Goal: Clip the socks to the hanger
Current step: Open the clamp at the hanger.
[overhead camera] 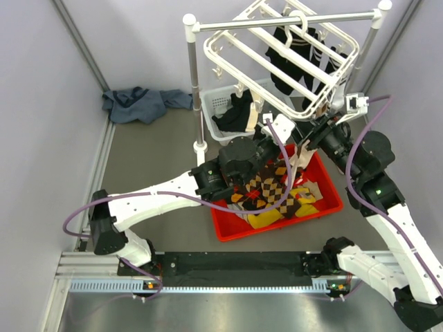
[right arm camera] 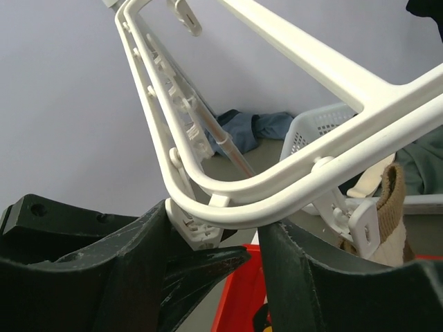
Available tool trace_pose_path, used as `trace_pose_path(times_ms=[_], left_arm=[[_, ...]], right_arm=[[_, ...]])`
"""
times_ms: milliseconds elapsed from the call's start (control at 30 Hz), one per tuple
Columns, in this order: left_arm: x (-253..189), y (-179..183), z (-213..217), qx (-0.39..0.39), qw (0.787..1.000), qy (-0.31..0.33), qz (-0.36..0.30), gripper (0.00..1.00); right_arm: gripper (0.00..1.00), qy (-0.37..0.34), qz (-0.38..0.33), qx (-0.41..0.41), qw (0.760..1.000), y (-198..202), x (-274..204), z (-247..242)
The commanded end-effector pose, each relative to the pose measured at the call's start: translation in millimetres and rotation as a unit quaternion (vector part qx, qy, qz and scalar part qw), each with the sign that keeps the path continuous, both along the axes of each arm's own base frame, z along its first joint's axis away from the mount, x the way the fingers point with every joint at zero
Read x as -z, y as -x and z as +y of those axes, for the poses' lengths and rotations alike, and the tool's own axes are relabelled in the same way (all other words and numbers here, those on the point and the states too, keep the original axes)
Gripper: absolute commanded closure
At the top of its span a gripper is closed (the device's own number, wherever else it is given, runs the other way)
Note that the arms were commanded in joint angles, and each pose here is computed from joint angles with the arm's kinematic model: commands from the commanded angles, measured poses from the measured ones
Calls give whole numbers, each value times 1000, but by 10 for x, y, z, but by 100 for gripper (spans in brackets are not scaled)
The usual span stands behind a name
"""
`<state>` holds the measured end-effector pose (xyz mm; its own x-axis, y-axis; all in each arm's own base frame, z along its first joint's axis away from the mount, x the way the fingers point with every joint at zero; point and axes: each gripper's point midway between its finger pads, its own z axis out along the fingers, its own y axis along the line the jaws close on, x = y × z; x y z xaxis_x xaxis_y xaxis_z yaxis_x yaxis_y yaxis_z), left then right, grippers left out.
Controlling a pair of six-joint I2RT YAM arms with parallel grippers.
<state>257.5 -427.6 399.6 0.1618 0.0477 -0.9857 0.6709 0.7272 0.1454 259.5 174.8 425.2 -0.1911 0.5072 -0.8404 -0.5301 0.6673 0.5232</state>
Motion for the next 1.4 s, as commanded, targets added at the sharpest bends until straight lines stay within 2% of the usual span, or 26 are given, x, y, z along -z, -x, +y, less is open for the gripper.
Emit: trace_pose_path(times_ms=[0, 167, 233, 300, 433, 467, 500, 600, 800, 933, 1033, 1167, 1233, 1267, 1367], left_arm=[[216, 252, -220, 56, 998, -31, 27, 100], [236, 275, -204, 58, 997, -23, 39, 100], [230, 284, -180, 57, 997, -19, 44, 99], [262, 292, -160, 56, 997, -17, 48, 95], [172, 317, -69, 54, 998, -4, 43, 80], [184, 318, -47, 53, 998, -6, 42, 71], [151, 328, -10, 52, 998, -2, 40, 67], [168, 350, 86, 48, 998, -5, 42, 54], [452, 454, 338, 48, 997, -16, 63, 31], [933, 566, 424, 67, 992, -67, 87, 25], [1176, 584, 396, 71, 987, -97, 108, 23], [1653, 609, 226, 91, 971, -174, 139, 22], [1727, 631, 122, 109, 964, -195, 143, 22], [1908, 674, 59, 129, 954, -226, 149, 23], [2098, 761, -114, 165, 940, -256, 155, 27]], right_arm=[[52, -36, -82, 2, 996, 74, -550, -44], [62, -35, -79, 7, 996, 57, -524, -56], [69, -35, -75, 12, 996, 47, -492, -71], [78, -34, -69, 17, 997, 37, -462, -87], [89, -31, -63, 22, 997, 16, -409, -95], [91, -31, -61, 23, 997, 3, -391, -95], [95, -32, -61, 25, 997, 7, -390, -100], [100, -33, -61, 25, 997, -6, -364, -98], [100, -21, -67, 35, 997, -16, -340, -129], [100, -2, -78, 52, 996, -20, -337, -197], [100, 7, -87, 60, 994, -8, -348, -230], [100, 25, -84, 63, 994, -13, -292, -243], [100, 31, -83, 67, 994, -11, -283, -262], [100, 32, -84, 69, 994, -10, -283, -269], [100, 33, -86, 74, 993, 7, -297, -298]])
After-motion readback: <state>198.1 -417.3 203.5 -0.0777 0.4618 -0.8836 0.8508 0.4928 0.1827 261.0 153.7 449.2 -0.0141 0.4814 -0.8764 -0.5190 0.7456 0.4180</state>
